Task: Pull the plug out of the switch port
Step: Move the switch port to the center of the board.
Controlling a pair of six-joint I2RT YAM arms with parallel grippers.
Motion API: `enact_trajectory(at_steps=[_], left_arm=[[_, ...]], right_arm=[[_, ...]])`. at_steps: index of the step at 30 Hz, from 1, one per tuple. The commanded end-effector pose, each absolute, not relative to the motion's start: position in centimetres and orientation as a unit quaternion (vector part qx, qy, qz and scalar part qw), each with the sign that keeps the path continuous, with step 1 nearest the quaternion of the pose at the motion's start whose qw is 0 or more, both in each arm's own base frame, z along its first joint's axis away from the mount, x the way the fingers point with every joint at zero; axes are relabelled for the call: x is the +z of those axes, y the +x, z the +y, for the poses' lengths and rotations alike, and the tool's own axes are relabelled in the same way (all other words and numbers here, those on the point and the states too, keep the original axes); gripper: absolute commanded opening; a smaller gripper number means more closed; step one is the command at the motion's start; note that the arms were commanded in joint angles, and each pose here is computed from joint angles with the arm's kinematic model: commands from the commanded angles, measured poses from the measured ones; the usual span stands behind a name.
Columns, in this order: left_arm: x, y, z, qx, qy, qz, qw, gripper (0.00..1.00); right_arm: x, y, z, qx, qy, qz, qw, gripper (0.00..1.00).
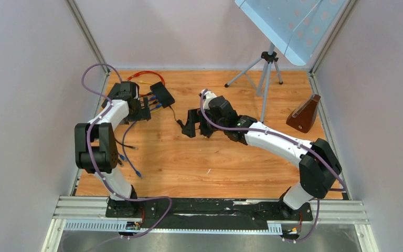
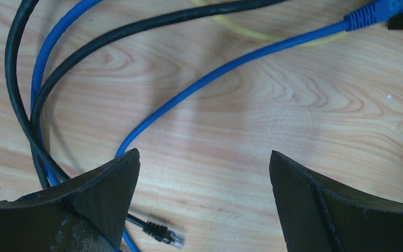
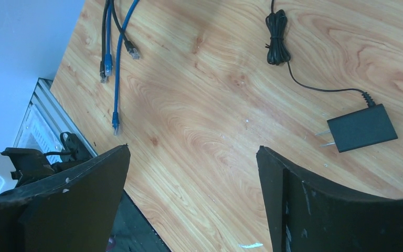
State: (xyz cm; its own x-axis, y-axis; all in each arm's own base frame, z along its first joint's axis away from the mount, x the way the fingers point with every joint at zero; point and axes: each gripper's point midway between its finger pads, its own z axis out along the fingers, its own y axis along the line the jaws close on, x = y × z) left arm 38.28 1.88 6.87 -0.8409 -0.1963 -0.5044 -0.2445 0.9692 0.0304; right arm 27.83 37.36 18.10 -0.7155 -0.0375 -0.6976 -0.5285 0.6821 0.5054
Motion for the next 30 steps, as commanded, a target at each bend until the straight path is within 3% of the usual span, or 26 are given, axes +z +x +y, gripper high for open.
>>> enact_trajectory(at_steps=[1, 9, 15, 23, 30], left_arm=[[7.0, 41.0, 2.9, 0.020, -0.125, 0.955, 0.268, 1.00], [4.6, 43.0, 2.8, -0.039, -0.165, 0.955, 0.244, 1.00], [2.2, 41.7, 1.7, -0.068, -0.164, 0.962, 0.206, 0.99], [2.8, 38.6, -4.6, -0.219, -0.145, 0.939, 0.222, 0.93], [3.4, 35.5, -9.9, -0.245, -0.065, 0.947, 0.199, 0.92]], right_arm=[[21.0, 28.3, 36.5, 0.387, -0.153, 0.833, 0.364, 0.91], [20.2, 29.0, 35.0, 0.374, -0.142, 0.840, 0.368, 0.93], [19.6, 29.3, 35.0, 0.371, -0.137, 0.845, 0.360, 0.93], [17.4, 30.3, 34.4, 0.345, -0.129, 0.862, 0.348, 0.93], [15.6, 31.2, 33.7, 0.324, -0.117, 0.877, 0.334, 0.93]])
